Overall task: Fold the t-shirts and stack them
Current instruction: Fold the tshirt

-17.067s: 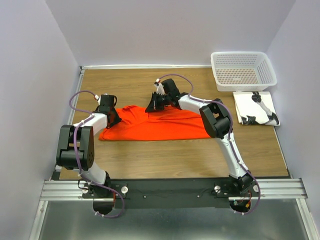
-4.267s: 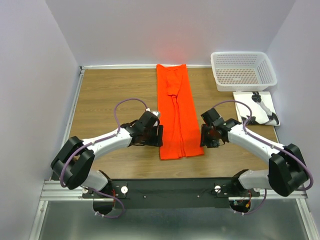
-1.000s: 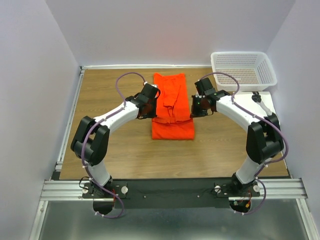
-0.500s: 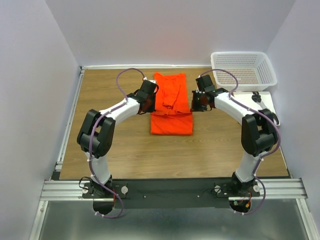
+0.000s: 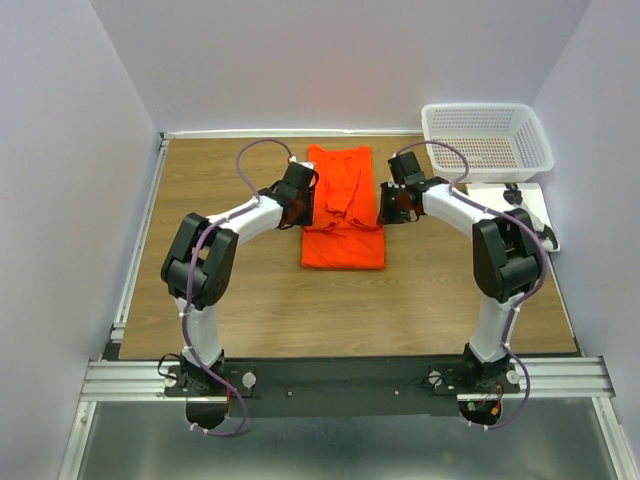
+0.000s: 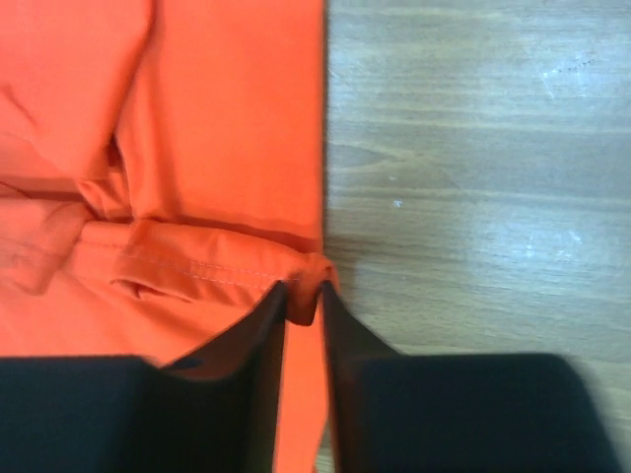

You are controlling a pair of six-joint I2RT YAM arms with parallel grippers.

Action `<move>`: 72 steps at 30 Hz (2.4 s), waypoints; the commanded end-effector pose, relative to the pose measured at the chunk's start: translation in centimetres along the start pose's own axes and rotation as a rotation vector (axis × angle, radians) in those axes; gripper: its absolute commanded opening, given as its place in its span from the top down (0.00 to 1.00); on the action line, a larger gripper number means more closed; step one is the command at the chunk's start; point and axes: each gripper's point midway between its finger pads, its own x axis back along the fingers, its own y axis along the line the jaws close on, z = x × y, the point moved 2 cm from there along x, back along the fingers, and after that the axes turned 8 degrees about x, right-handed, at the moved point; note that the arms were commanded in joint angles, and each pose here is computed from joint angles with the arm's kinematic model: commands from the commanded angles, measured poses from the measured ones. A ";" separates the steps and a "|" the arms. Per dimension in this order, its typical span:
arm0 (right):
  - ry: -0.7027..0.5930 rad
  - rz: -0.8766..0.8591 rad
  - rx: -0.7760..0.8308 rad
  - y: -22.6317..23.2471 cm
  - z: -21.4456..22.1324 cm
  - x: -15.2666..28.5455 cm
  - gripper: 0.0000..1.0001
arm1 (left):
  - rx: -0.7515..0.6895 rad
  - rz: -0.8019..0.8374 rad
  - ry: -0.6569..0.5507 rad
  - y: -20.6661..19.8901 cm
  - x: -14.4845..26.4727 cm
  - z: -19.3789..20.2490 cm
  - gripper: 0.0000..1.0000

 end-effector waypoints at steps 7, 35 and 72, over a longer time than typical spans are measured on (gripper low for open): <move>-0.150 -0.117 0.039 3.0 -4.1 4.8 0.62 | 0.024 0.060 -0.137 -1.6 5.3 -3.7 0.23; -0.005 -0.319 0.068 9.1 0.1 -4.5 0.86 | -0.112 0.135 0.198 -4.5 3.9 13.9 0.75; 0.032 -0.850 0.078 20.4 1.1 -1.7 0.78 | 0.044 0.147 0.163 -0.2 8.8 16.4 0.82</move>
